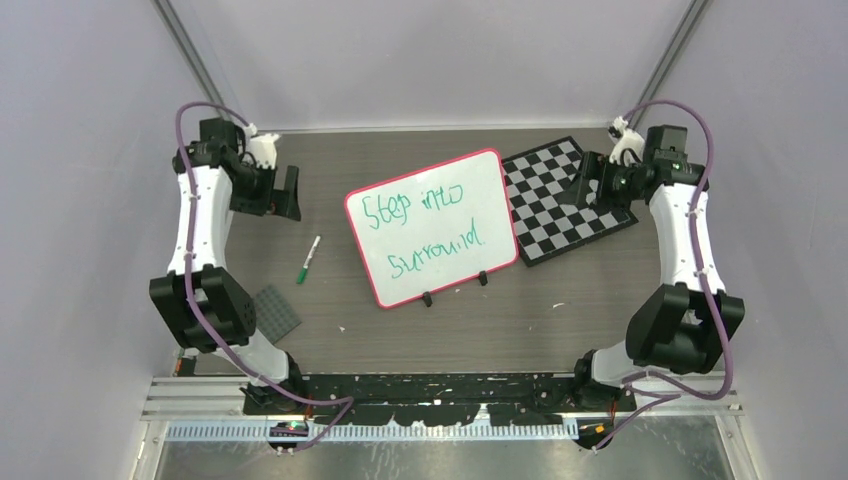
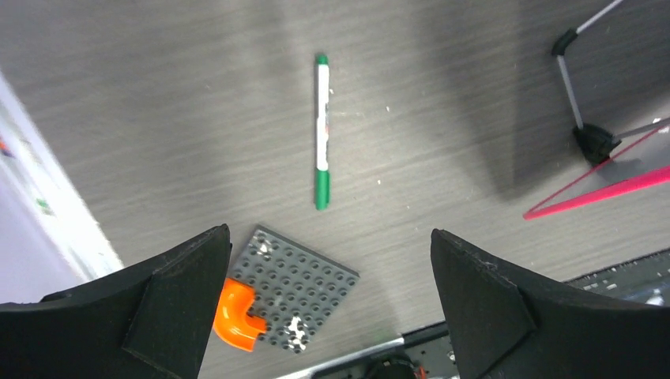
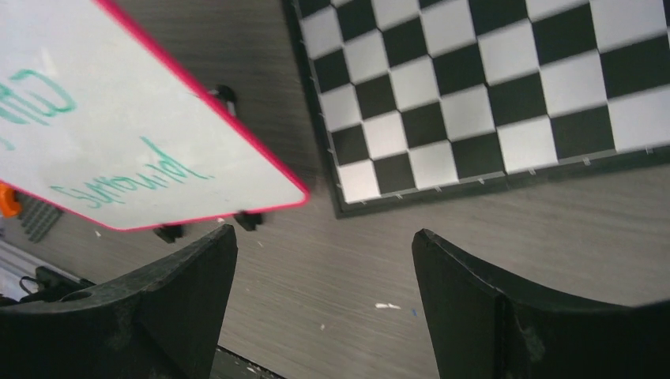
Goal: Write a sentence on the whiteboard
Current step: Reset both arms
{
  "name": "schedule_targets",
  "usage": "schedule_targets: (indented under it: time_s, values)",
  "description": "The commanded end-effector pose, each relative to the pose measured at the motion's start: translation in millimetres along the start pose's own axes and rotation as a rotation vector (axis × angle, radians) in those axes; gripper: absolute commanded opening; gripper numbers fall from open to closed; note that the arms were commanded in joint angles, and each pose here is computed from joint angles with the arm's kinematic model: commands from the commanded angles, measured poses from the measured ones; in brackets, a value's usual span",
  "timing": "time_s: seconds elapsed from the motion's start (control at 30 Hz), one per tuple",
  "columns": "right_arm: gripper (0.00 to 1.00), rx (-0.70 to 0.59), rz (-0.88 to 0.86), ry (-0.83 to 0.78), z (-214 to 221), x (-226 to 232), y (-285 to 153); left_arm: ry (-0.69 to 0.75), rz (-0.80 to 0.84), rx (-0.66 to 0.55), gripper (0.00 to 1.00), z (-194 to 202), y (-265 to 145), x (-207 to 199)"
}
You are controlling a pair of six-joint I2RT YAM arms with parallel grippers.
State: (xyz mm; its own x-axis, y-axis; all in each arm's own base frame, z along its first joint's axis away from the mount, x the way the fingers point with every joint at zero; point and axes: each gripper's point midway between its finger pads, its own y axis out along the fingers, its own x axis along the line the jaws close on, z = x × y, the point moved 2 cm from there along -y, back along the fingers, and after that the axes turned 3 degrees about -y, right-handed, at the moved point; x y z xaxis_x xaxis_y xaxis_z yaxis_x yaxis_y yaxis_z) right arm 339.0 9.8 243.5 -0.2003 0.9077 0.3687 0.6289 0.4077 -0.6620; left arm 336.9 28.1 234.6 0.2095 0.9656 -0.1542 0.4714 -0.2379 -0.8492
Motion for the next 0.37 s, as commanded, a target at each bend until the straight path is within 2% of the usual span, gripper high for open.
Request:
schedule_targets:
  time_s: [0.0, 0.17, 0.33]
  values:
    - [0.86, 0.125, 0.085, 0.036, 39, -42, 3, -0.090, 0.048, 0.069, 1.00, 28, 18, -6]
    - [0.86, 0.160, 0.110, 0.043, 55, -58, 10, -0.131, 0.044, 0.066, 1.00, 38, 27, -7]
    - [0.86, 0.154, 0.110, 0.039, 51, -59, 11, -0.140, 0.060, 0.058, 1.00, 38, 26, -10]
